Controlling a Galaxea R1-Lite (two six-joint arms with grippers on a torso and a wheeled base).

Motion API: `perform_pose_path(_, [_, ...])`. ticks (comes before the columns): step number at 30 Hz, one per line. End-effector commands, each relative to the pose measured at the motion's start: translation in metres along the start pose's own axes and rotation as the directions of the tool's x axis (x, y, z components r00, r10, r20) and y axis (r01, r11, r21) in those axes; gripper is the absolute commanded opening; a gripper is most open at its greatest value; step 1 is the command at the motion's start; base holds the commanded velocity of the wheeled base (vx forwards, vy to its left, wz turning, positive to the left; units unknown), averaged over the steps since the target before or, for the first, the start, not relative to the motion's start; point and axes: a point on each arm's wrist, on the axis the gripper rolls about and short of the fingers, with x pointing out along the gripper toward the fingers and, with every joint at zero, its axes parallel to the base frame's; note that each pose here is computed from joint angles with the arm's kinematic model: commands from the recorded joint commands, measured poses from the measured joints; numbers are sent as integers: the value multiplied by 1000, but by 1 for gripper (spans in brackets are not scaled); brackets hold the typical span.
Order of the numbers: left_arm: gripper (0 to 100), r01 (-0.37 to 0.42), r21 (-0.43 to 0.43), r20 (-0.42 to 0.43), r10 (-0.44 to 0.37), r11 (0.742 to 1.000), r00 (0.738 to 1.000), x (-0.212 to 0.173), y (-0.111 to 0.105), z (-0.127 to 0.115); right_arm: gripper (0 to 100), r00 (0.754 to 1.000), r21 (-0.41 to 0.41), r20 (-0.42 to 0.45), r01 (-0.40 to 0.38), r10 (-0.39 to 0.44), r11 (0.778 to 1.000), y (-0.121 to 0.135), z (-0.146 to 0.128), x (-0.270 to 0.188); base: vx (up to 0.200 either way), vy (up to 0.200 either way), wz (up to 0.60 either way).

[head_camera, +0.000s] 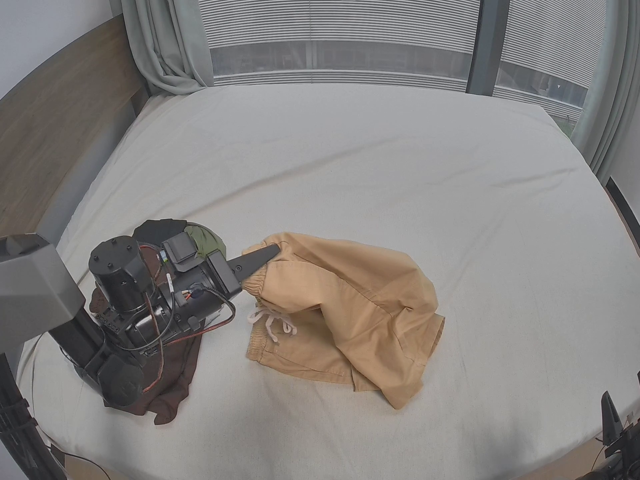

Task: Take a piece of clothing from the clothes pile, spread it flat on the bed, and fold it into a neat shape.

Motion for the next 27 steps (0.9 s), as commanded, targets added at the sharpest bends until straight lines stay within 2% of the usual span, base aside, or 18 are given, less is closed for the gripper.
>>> perform_pose_path(1, [0, -28, 9, 32, 27, 1000, 999, -5, 9, 10, 100, 1000, -11, -1, 0, 0, 1000, 0, -5, 0, 0, 0, 0])
perform_pose_path(6, [0, -42, 11, 60, 41, 999, 997, -9, 13, 19, 100, 1000, -8, -1, 1, -1, 1000, 0, -5, 0, 0, 0, 0])
perform_pose_path(22, [0, -47, 19, 62, 46, 999, 997, -10, 13, 18, 100, 1000, -7, 5, 1, -1, 1000, 0, -5, 0, 0, 0, 0])
perform_pose_path(23, [0, -46, 20, 63, 45, 999, 997, -10, 12, 19, 100, 999, -7, 51, -1, 2, 1000, 0, 2, -1, 0, 0, 0])
perform_pose_path(24, [0, -44, 20, 62, 43, 999, 997, -10, 12, 19, 100, 990, -2, 143, -1, 1, 1000, 0, 19, -5, 0, 0, 0])
perform_pose_path(25, [0, -44, 21, 65, 43, 999, 997, -10, 12, 19, 100, 971, 3, 238, -3, 2, 1000, -1, 42, -12, 0, 0, 0])
perform_pose_path(26, [0, -43, 23, 67, 42, 999, 997, -10, 12, 20, 100, 963, 7, 270, -11, 9, 1000, -1, 60, -14, 0, 0, 0])
perform_pose_path(27, [0, -41, 23, 67, 40, 999, 997, -10, 12, 20, 100, 964, 7, 266, -30, 27, 1000, -1, 75, -12, 0, 0, 0])
